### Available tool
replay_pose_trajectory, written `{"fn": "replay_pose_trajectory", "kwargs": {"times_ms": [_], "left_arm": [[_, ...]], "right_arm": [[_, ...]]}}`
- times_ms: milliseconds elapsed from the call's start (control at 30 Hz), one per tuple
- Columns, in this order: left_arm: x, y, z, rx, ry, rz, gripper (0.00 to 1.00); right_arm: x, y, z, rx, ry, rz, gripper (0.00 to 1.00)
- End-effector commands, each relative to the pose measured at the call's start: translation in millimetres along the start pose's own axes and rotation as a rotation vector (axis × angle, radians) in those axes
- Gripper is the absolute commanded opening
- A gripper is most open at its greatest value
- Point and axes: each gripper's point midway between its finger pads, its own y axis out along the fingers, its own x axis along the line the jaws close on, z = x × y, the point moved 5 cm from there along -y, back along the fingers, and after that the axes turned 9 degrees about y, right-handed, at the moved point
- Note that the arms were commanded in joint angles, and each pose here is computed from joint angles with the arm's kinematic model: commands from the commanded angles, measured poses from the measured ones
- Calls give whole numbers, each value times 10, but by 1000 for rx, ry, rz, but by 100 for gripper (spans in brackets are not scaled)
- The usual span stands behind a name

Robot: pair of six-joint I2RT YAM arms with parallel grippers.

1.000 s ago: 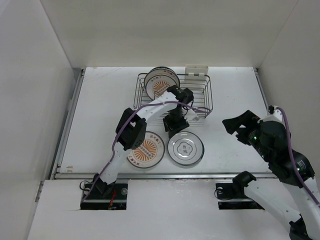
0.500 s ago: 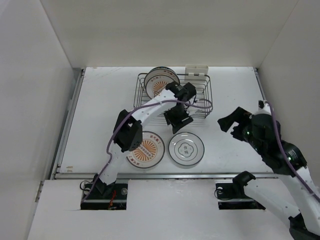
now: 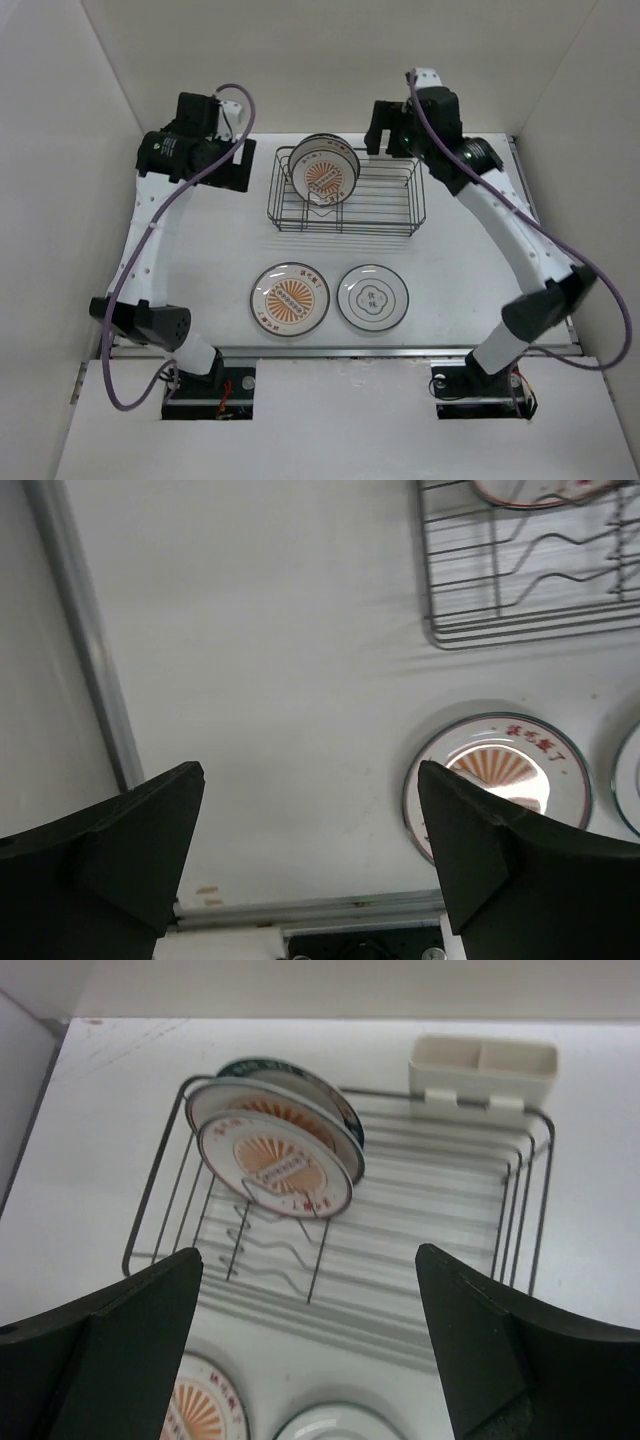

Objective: Unload the plates from the dish rack

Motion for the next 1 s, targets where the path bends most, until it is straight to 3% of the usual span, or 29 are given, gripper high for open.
{"fn": "replay_pose_trajectory", "kwargs": {"times_ms": [0, 100, 200, 233, 300, 400, 433, 800, 867, 967], "left_arm": [[329, 129, 170, 50, -85, -133, 86], [605, 182, 324, 103, -156, -184, 87], [788, 287, 465, 160, -225, -221, 87], [818, 341, 493, 172, -233, -224, 87], [875, 392, 511, 179, -249, -226, 87], [909, 484, 568, 215, -254, -233, 87], [916, 520, 579, 227, -263, -240, 87], [901, 587, 575, 248, -272, -219, 86], [913, 600, 554, 245, -272, -220, 86], [922, 582, 528, 235, -273, -223, 86]], "right_arm": [[232, 488, -205, -40, -166, -105, 91], [355, 1010, -74, 12, -264, -172, 84], [367, 1383, 136, 63, -354, -217, 69], [371, 1430, 170, 72, -372, -230, 57], [400, 1506, 285, 96, -408, -290, 50], [343, 1603, 541, 138, -453, -342, 50], [371, 1617, 498, 98, -452, -354, 50], [200, 1885, 655, 124, -485, -254, 52], [205, 1911, 656, 123, -485, -254, 59], [202, 1990, 675, 127, -505, -254, 62]]}}
